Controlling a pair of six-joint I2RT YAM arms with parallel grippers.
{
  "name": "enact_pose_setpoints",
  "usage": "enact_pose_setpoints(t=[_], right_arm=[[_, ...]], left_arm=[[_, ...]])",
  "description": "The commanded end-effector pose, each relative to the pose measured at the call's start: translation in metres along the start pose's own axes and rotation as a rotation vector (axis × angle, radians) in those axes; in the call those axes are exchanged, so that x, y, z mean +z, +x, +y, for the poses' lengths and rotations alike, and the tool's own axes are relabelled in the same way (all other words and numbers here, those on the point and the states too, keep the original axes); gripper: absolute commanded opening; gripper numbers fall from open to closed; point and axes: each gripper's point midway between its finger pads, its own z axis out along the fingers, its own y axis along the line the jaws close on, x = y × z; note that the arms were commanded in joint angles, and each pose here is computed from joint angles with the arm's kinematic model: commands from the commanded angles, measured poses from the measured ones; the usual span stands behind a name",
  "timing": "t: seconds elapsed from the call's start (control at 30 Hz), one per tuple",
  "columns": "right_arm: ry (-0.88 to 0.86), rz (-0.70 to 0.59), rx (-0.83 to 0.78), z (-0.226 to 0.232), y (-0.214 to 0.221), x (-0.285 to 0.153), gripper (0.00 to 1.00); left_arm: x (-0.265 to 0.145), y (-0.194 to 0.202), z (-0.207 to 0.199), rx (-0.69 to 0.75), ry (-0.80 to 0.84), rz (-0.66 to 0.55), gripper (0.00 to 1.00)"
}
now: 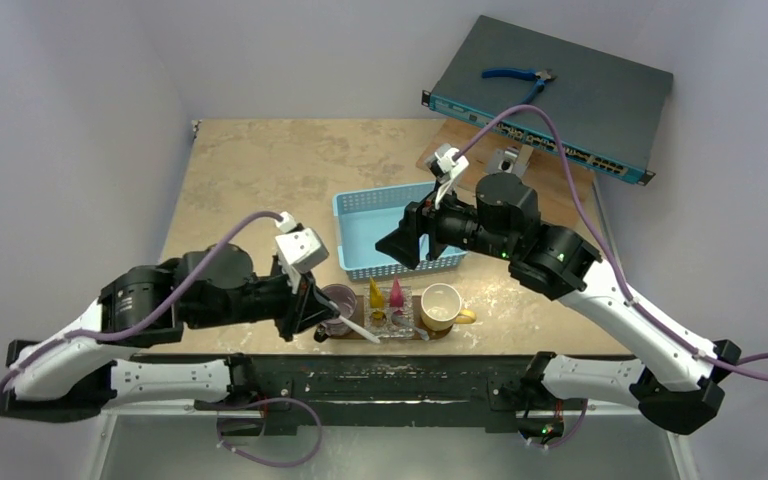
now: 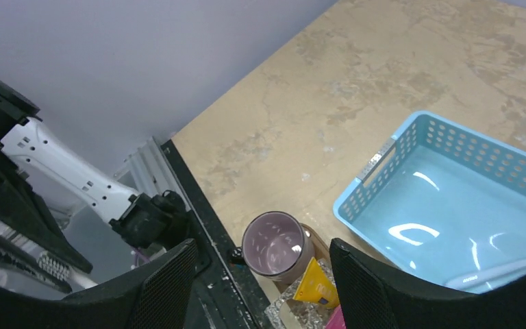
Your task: Prepare toiletry sets of a toothbrush and toothpaste on the tray
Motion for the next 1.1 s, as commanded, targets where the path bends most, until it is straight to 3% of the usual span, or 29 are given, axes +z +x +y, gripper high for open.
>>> enact_pose_setpoints(t=[0.0,0.43,1.07], right_arm=[[0.092,-0.024,0.017,-0.015,-0.006,-0.001,0.72],[0.078,-0.011,0.021,-0.016,0.005,0.000,0.72],[0.063,0.009,0.067,-0.014,0.014,0.004,0.72]], left_arm=[[0.014,-0.008,0.017,0.041,-0.203,-0.052,0.00],[0.046,0.015,0.009,0.128,-0.345,-0.070,0.00],[0.067,0.041,0.027,0.117,-0.403,-0.150,0.00]])
